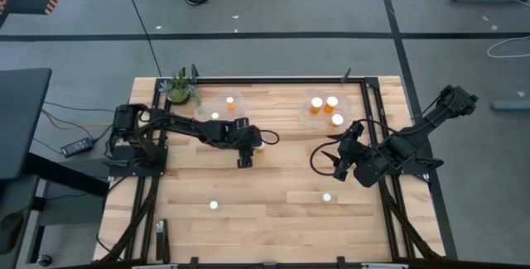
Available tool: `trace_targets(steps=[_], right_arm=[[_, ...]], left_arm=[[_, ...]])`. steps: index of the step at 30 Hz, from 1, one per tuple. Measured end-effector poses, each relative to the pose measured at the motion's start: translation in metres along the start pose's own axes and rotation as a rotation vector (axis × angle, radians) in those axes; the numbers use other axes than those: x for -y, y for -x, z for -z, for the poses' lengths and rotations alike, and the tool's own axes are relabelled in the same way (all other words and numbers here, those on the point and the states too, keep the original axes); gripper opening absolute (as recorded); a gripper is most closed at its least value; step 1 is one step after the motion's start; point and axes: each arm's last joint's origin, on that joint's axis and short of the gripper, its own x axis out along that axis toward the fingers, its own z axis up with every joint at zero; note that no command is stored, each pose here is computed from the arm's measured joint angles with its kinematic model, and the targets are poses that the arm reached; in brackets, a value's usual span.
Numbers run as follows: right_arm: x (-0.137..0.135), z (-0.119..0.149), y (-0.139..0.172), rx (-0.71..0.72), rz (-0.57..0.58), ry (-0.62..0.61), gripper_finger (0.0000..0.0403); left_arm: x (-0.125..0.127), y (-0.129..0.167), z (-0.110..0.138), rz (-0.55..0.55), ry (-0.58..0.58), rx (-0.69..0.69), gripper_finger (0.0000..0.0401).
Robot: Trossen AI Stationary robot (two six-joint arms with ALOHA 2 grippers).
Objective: Pick and place medicine bottles into bin by pill shape (circle, oval)
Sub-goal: Put the big orange pill bottle into the right transparent bin
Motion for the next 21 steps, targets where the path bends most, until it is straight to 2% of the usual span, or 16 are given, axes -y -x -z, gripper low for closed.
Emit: trace_targets(steps=[17,21], right_arm=[[-0.001,-0.002,0.0,0.016,0.0,0.009,0.0252],[-0.001,-0.002,0.0,0.015,0.0,0.009,0.0252]], left_arm=[[-0.006,-0.034,-0.005,-0.037,0.02,0.082,0.0172],[-0.005,-0.034,-0.005,-0.037,0.019,0.087,0.0172]])
